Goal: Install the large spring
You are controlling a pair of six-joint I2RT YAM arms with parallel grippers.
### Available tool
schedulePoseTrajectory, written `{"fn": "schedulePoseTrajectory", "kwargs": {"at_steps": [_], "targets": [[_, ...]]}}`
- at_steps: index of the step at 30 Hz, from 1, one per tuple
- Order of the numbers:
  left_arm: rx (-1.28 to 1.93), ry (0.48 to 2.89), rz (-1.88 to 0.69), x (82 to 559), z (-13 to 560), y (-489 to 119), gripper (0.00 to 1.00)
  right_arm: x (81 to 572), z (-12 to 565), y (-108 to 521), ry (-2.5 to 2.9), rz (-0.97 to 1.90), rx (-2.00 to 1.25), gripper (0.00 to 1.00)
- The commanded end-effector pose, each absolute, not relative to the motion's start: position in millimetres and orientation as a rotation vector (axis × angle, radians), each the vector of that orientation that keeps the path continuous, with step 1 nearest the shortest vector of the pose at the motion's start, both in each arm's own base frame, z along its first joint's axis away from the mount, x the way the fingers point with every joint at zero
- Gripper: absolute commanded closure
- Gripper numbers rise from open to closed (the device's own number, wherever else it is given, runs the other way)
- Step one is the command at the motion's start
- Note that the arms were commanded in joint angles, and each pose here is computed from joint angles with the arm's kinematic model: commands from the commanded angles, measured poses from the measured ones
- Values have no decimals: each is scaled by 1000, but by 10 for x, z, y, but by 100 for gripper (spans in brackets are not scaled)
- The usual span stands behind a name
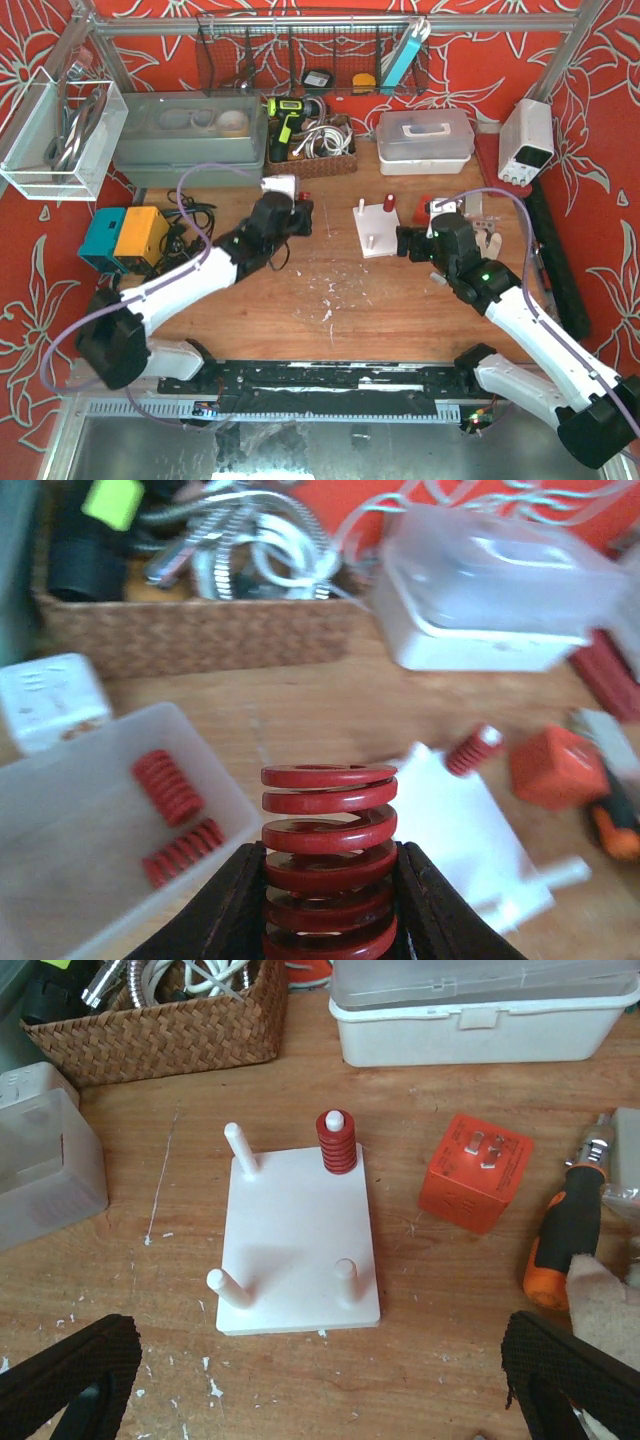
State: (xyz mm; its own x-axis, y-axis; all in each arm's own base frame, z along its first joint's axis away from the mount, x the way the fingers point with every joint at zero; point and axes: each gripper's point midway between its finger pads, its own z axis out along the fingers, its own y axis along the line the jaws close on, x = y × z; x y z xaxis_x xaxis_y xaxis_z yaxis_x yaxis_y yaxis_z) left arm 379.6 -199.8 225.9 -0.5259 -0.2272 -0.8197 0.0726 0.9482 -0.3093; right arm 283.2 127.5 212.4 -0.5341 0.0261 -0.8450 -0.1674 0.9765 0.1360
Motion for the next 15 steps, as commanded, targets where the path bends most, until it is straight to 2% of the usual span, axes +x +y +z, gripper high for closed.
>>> {"fn": "schedulePoseTrajectory", "kwargs": {"at_steps": [1,6,11,15], "targets": [[238,1726,-587,3439,2691,-2387,91,2779,2277,1268,2184,265,-78,1],[581,1398,-739,2727,2759,-2589,93,2610,2275,1711,2313,514,-260,1],[764,1318,-752,2441,2599,-2744,95,2368,2376,2281,2337,890,-464,22],[852,1247,-772,2246,2521,-2861,95,2287,2455,2489,2302,1002,-492,38]]}}
